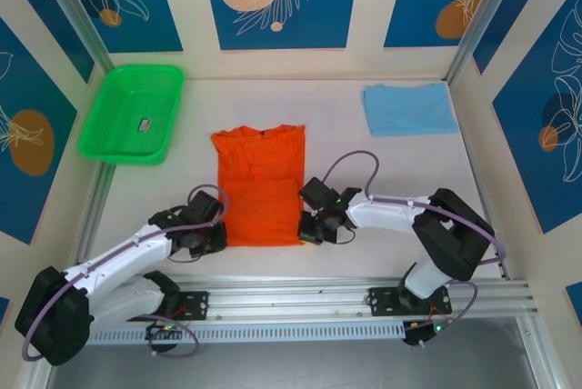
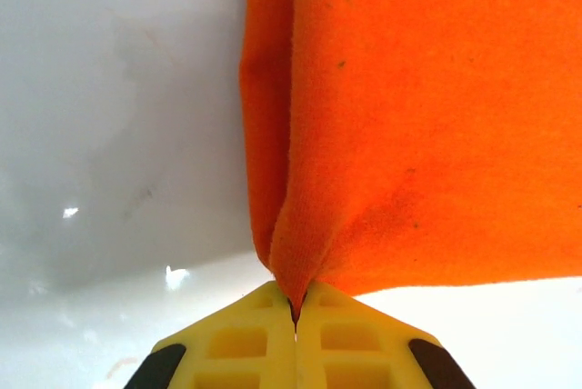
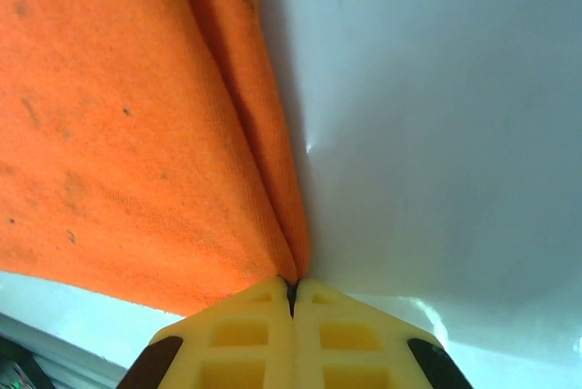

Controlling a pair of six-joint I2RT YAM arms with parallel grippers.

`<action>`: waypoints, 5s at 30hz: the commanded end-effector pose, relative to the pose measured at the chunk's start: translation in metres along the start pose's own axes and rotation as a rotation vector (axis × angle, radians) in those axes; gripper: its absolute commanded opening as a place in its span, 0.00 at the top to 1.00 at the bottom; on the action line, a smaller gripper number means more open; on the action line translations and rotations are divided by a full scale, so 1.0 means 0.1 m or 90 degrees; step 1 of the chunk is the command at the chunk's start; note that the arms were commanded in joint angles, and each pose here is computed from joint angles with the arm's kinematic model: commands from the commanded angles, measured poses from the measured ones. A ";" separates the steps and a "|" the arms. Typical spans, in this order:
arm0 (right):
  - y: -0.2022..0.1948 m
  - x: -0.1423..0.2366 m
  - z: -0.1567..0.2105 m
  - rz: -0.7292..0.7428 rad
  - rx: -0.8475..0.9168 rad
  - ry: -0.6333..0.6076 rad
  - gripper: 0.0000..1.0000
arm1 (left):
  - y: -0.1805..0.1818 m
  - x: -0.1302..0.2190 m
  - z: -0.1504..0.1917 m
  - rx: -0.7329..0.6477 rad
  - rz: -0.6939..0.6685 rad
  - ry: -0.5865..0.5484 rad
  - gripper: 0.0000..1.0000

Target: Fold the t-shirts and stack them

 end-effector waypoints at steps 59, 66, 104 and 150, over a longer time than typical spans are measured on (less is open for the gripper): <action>1.38 1.02 -2.26 -0.231 -0.198 -0.056 0.60 | -0.03 0.86 -3.23 0.135 0.011 -0.190 0.32; 1.35 0.37 -1.55 -0.173 -0.113 0.017 0.66 | -0.40 0.29 -2.68 0.036 -0.001 -0.133 0.39; 0.68 0.67 -1.81 -0.153 0.071 -0.099 0.37 | -0.14 1.55 -1.60 -0.004 -0.024 -0.258 0.00; 0.68 1.05 -3.22 0.157 0.136 -0.319 1.00 | 0.10 1.47 -0.95 -0.164 -0.083 -0.235 0.00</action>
Point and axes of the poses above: each hand's point on the last joint's axis, 136 mm out from that joint toward the fingers, its own x axis back along the fingers, its own y axis along the line the jaws close on, z = x × y, the point moved 2 cm from there along x, back along the fingers, and after that the axes turned 13 degrees about -x, right-handed, at the moved point
